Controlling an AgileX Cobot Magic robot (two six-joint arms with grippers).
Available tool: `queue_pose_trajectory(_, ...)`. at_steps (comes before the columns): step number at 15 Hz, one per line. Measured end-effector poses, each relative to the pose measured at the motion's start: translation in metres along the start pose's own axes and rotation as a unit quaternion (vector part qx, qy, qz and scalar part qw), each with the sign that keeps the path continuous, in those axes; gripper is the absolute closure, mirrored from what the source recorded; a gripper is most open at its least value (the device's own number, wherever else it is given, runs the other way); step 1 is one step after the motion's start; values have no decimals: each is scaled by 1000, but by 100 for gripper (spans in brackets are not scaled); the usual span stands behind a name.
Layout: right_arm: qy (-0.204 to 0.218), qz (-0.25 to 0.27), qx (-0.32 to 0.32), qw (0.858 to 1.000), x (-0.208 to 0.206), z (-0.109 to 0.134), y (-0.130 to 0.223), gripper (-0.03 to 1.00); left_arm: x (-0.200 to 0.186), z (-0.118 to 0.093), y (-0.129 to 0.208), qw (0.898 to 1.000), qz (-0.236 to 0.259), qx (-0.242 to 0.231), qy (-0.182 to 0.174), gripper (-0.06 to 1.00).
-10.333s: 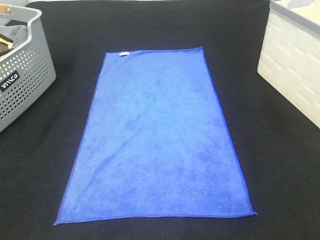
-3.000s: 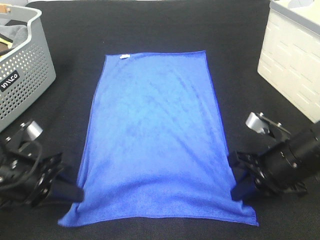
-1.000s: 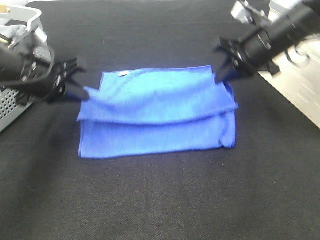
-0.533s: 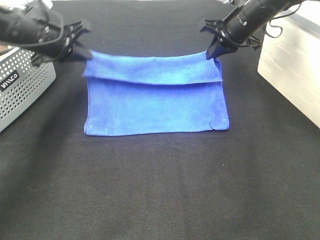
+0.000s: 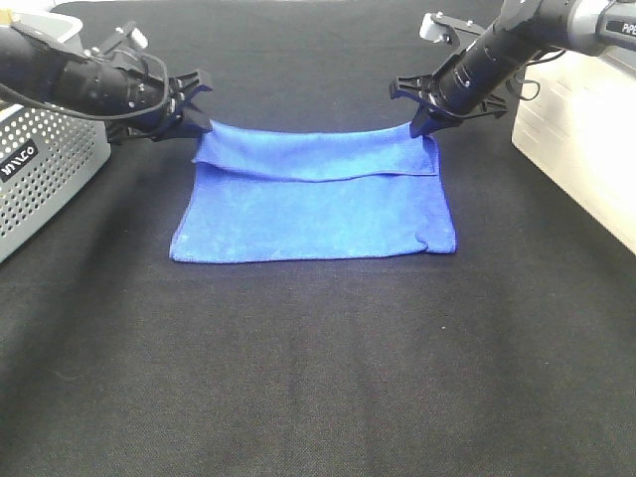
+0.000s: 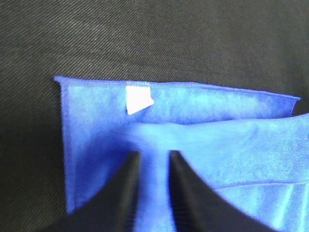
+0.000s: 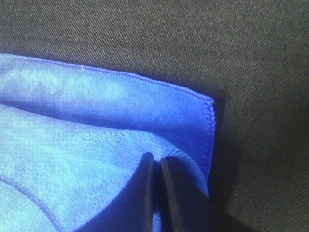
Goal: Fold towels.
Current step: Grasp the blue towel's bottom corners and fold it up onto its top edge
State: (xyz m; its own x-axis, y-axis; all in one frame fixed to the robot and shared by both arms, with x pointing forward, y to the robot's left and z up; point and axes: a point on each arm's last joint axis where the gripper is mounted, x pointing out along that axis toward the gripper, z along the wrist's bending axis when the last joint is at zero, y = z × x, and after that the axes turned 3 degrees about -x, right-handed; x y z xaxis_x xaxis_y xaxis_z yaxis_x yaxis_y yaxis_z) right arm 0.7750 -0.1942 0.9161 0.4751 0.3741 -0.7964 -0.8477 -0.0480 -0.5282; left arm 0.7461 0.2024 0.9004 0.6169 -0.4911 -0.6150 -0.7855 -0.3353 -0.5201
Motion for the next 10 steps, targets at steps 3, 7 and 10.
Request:
queue_pose_trajectory(3, 2, -8, 4, 1000, 0, 0, -1, 69, 5, -5, 2, 999, -7, 33, -3, 40)
queue_pose_trajectory(7, 12, 50, -13, 999, -13, 2, 4, 38, 1, -6, 1, 999, 5, 39, 9, 31)
queue_pose_trajectory(10, 6, 98, -20, 995, -27, 7, 8, 36, -12, -11, 2, 996, 60, 50, 53, 31)
